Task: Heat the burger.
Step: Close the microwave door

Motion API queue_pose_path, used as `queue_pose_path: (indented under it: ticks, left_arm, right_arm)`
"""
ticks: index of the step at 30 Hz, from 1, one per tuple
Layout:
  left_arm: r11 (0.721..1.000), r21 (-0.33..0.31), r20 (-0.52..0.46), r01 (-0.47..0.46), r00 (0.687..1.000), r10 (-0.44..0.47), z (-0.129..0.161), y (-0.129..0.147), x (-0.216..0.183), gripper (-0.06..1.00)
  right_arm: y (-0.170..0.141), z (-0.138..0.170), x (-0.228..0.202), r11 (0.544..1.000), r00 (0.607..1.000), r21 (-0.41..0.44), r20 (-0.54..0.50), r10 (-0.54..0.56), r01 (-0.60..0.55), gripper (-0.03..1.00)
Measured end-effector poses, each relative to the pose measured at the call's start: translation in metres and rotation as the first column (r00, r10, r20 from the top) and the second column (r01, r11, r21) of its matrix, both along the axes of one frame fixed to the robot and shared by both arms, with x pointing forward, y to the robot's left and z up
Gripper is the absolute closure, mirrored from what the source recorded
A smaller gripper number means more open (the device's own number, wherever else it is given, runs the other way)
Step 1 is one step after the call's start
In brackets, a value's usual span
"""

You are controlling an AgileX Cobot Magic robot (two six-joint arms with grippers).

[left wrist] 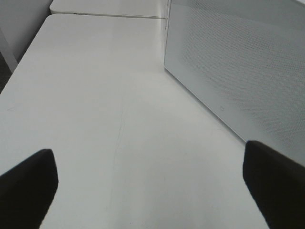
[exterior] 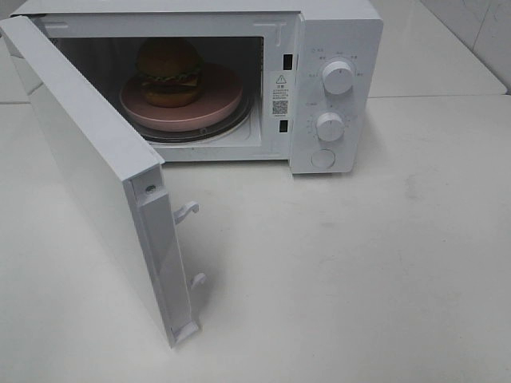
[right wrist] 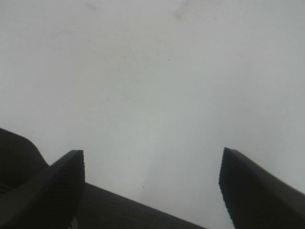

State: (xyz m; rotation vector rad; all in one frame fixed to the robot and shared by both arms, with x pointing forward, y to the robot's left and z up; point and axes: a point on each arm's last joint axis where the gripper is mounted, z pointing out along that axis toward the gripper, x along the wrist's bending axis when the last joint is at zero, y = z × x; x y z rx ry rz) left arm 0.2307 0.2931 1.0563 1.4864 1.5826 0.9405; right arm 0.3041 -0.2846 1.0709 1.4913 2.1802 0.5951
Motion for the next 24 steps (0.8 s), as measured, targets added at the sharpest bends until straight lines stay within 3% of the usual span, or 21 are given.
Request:
queue_pose_path:
  ticks: [9, 14, 24]
  left_arm:
    - [1.000, 0.000, 0.000, 0.000, 1.000, 0.000, 0.000, 0.000, 0.000, -0.03]
    - [1.000, 0.000, 0.000, 0.000, 1.000, 0.000, 0.000, 0.000, 0.000, -0.03]
    - [1.000, 0.000, 0.000, 0.000, 1.000, 0.000, 0.000, 0.000, 0.000, -0.03]
  right_arm:
    - [-0.013, -0.019, -0.032, 0.989, 0.985, 0.066, 0.103, -0.136, 0.129, 0.22]
    - [-0.016, -0.021, -0.048, 0.972, 0.944, 0.135, 0.248, -0.219, 0.190, 0.22]
    - [-0.019, -0.020, -0.069, 0.957, 0.885, 0.187, 0.374, -0.278, 0.222, 0.22]
